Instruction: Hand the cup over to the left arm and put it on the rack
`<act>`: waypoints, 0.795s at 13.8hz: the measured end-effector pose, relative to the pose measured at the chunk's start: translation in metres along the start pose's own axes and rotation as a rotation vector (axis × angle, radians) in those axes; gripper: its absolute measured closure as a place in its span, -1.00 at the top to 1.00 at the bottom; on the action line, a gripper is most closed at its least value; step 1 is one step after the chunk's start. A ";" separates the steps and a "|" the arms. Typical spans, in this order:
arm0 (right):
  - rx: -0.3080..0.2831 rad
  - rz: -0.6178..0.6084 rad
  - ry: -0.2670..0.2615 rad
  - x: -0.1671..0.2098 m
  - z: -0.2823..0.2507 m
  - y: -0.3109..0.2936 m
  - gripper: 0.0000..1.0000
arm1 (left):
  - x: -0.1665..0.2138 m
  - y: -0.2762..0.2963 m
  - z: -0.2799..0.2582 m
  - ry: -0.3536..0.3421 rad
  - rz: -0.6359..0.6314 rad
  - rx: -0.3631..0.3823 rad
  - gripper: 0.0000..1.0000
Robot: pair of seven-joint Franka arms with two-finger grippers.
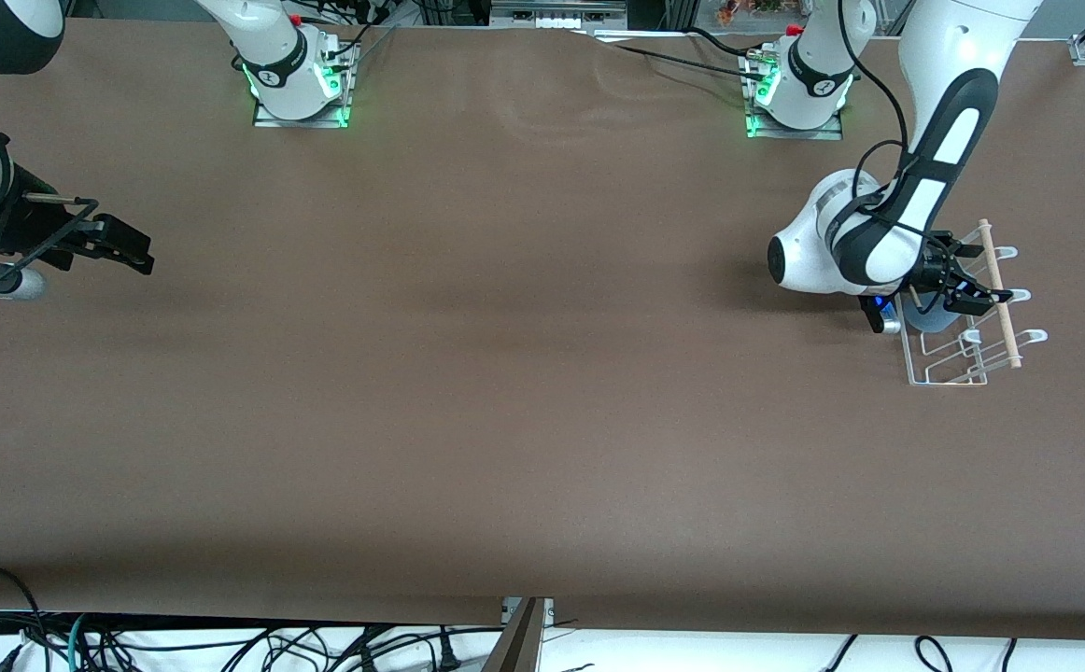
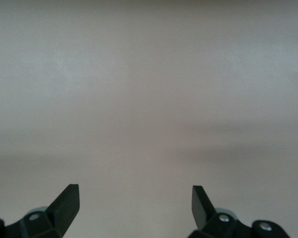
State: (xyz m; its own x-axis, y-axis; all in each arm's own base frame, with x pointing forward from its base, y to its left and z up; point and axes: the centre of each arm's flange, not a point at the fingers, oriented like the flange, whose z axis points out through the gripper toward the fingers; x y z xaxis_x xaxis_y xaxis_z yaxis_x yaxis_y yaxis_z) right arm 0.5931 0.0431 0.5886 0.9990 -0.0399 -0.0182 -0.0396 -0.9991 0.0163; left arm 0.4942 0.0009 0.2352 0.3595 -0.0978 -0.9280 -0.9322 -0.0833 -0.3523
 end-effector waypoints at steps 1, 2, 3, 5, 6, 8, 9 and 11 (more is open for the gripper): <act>0.000 0.000 0.000 0.000 0.000 0.000 1.00 | -0.006 -0.007 0.001 0.014 -0.030 -0.064 1.00; 0.000 0.000 0.000 0.000 0.000 0.000 1.00 | -0.014 -0.015 0.002 0.035 -0.065 -0.153 1.00; 0.000 0.000 0.000 0.000 0.000 0.000 1.00 | -0.022 -0.025 0.000 0.061 -0.102 -0.236 1.00; 0.000 -0.001 0.000 0.000 0.000 0.000 1.00 | -0.038 -0.046 -0.009 0.125 -0.208 -0.408 1.00; 0.000 -0.004 0.000 0.000 0.000 0.000 1.00 | -0.046 -0.055 -0.015 0.155 -0.272 -0.496 1.00; 0.000 -0.013 0.000 0.000 0.000 0.000 1.00 | -0.059 -0.070 -0.026 0.201 -0.373 -0.645 1.00; 0.000 -0.015 0.000 0.000 0.000 0.000 1.00 | -0.065 -0.077 -0.030 0.218 -0.415 -0.717 1.00; 0.000 -0.016 0.000 0.000 0.000 0.000 1.00 | -0.075 -0.090 -0.033 0.260 -0.482 -0.878 1.00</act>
State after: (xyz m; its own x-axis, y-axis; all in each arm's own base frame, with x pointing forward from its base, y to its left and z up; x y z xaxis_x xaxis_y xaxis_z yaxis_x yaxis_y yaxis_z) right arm 0.5932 0.0427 0.5885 0.9995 -0.0239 -0.0182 -0.0236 -0.9996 0.0160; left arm 0.5523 -0.0166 0.3407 0.7817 -0.0649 -0.6202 -0.3646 -0.8544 -0.3702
